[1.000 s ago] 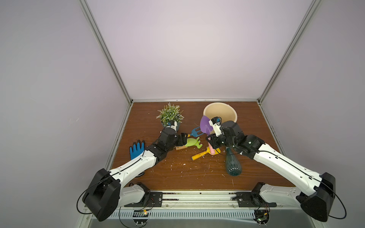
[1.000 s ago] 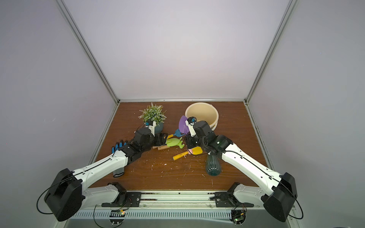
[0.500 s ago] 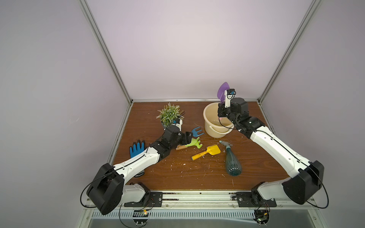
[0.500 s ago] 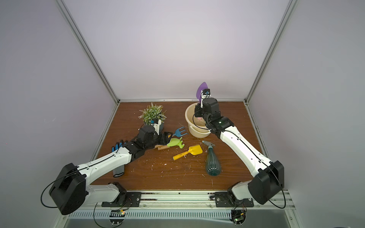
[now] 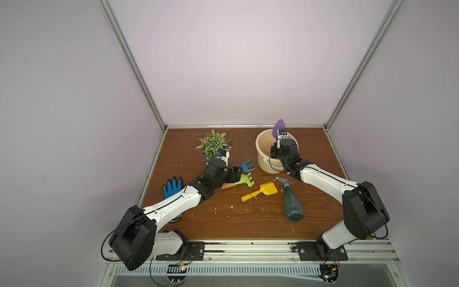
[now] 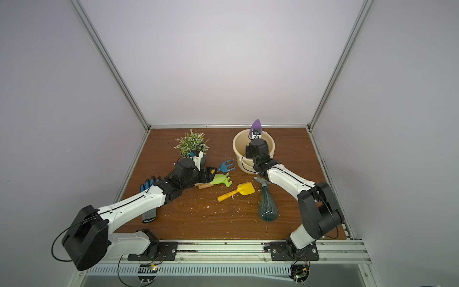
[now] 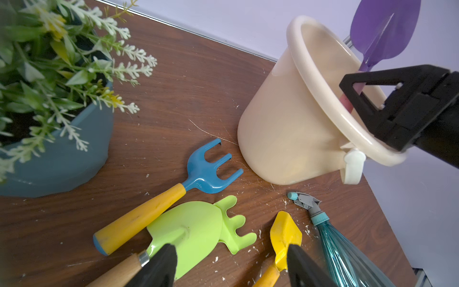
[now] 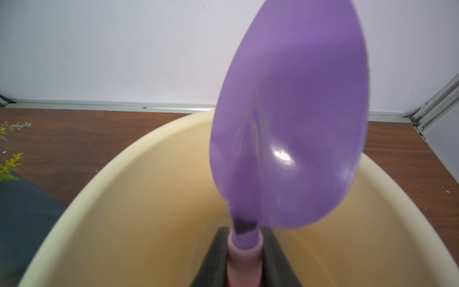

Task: Organize the gardening tools
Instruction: Place the gardening tool in the container, then pick up the gardening tool from the center of the board.

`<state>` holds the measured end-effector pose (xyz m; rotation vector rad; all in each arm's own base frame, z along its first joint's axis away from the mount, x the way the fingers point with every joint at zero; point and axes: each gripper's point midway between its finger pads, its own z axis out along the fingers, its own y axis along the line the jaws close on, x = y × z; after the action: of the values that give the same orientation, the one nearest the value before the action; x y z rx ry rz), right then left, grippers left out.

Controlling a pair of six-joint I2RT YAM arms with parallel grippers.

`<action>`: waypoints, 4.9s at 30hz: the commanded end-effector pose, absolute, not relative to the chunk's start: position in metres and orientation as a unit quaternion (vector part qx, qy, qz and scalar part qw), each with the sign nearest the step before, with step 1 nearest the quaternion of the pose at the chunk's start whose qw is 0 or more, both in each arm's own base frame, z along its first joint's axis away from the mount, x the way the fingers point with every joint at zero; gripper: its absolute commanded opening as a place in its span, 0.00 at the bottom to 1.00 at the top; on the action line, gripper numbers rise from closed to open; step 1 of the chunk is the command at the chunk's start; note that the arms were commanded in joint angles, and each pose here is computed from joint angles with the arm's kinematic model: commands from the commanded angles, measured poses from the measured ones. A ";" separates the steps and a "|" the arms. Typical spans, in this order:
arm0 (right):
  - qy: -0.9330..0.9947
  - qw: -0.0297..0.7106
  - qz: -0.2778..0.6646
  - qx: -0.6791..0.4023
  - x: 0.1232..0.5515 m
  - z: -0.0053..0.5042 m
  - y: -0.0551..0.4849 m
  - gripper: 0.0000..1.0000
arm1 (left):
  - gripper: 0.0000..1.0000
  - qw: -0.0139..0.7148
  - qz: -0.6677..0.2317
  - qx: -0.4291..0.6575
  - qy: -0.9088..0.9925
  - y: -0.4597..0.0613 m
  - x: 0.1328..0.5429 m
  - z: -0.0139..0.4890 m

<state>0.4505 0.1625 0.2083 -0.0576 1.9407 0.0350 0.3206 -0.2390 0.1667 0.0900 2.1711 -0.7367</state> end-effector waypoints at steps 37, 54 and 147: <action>0.820 0.543 0.179 -0.035 0.321 0.277 0.145 0.68 | 0.63 0.258 -0.227 0.302 0.889 -0.298 0.254 0.095; 0.826 0.518 0.219 -0.035 0.288 0.244 0.143 0.63 | 0.54 0.222 -0.138 0.331 0.907 -0.315 0.252 0.050; 0.733 0.467 0.484 -0.099 0.313 0.315 0.253 0.24 | 0.03 0.476 -0.329 0.267 0.771 -0.366 0.267 0.258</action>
<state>0.3039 0.2522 0.2791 -0.2234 1.9027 1.2123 0.2674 -0.3543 0.2420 0.6267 1.9386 -0.7765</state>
